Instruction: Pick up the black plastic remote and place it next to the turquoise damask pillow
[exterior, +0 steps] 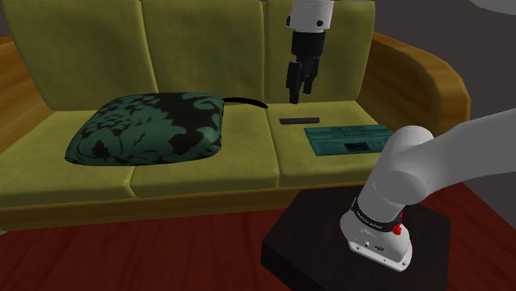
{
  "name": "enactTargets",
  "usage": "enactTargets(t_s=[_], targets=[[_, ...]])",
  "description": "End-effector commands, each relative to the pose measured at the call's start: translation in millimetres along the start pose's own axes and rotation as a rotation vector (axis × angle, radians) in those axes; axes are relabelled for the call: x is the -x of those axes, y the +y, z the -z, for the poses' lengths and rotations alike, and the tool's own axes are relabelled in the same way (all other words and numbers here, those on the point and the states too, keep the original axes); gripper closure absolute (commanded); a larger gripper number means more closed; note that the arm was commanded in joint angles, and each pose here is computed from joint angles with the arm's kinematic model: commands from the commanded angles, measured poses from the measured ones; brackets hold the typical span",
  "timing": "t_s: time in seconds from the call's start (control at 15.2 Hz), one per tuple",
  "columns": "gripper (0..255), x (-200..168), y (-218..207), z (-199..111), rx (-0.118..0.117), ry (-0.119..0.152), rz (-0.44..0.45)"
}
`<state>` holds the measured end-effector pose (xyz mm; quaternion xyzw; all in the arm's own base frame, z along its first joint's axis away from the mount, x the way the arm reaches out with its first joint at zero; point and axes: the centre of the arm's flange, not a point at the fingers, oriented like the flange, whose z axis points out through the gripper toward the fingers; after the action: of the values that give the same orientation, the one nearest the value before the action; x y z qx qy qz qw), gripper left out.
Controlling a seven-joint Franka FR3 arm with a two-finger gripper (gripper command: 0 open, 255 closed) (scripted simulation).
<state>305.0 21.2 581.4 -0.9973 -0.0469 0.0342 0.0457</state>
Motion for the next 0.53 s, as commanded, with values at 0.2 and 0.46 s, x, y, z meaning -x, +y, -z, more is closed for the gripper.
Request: enactTargets(t_s=[0.2,0.46], targets=[[0,-2,30,-22,0.016,0.007,0.06],[0,-8,71,-50,0.038,0.017,0.14]])
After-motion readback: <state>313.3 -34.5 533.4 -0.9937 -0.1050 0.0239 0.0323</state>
